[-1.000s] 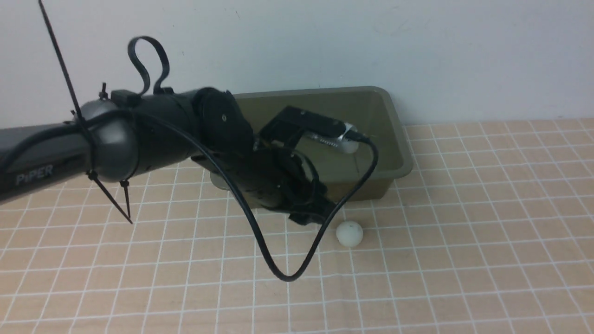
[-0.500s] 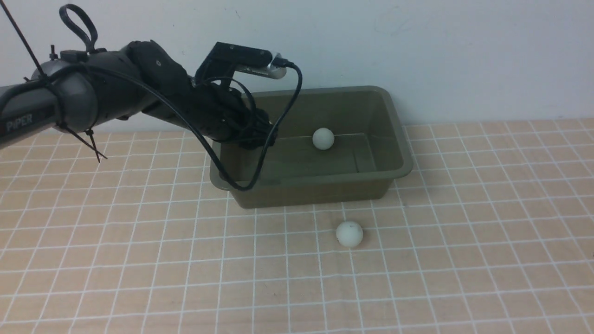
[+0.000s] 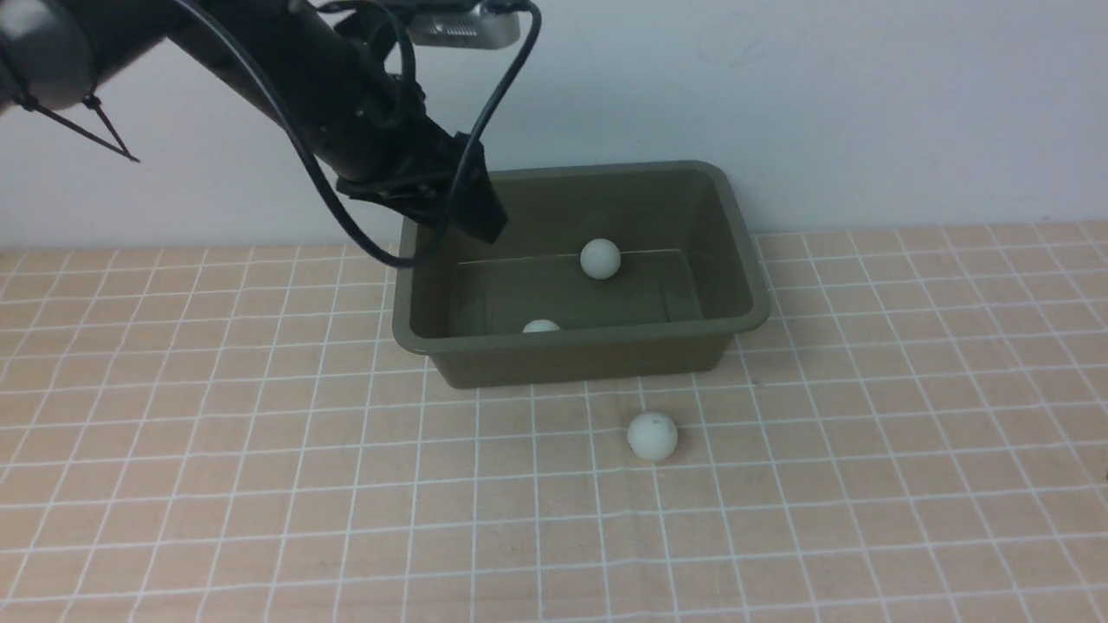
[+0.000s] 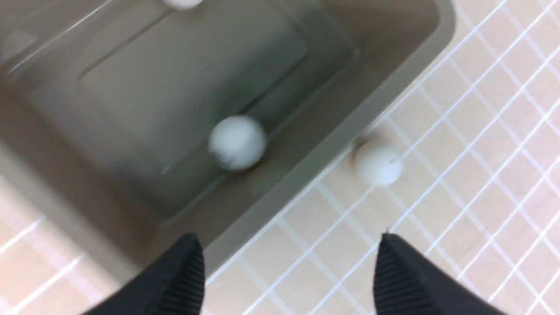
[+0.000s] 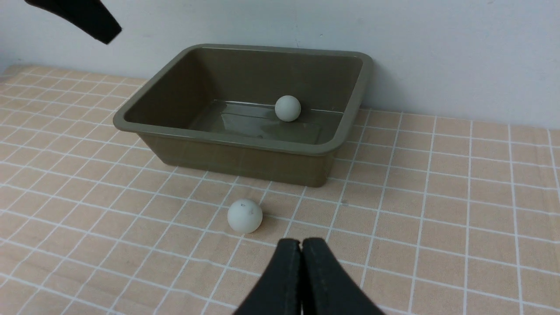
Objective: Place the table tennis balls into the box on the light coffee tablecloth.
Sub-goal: 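Drop the ball into the bin, then reach for and grasp a ping pong ball on the table beside the basket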
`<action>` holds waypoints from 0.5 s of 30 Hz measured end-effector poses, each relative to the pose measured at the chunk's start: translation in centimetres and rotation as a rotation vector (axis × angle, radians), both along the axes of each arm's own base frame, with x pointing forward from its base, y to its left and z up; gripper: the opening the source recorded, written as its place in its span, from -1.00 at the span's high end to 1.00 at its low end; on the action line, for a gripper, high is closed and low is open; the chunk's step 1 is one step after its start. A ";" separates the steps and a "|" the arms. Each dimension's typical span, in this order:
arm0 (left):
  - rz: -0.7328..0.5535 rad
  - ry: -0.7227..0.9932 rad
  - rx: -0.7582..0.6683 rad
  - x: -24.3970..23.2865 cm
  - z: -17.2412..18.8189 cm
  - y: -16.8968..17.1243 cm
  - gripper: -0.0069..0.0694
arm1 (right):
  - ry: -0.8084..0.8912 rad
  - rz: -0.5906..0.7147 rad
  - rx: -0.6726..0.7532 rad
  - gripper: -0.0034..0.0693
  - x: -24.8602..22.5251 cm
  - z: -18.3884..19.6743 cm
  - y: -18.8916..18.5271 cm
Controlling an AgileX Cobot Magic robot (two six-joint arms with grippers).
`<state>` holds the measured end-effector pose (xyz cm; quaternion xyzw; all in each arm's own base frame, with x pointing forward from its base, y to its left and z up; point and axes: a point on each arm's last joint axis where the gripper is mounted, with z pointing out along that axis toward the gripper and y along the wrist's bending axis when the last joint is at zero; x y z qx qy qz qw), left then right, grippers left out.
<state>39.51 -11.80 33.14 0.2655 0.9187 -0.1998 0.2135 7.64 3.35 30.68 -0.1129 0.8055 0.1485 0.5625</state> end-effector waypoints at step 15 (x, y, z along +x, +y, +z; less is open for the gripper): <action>0.172 0.153 0.254 -7.4 -1.9 4.0 0.78 | -0.070 0.177 -0.119 0.95 -0.3 0.3 1.0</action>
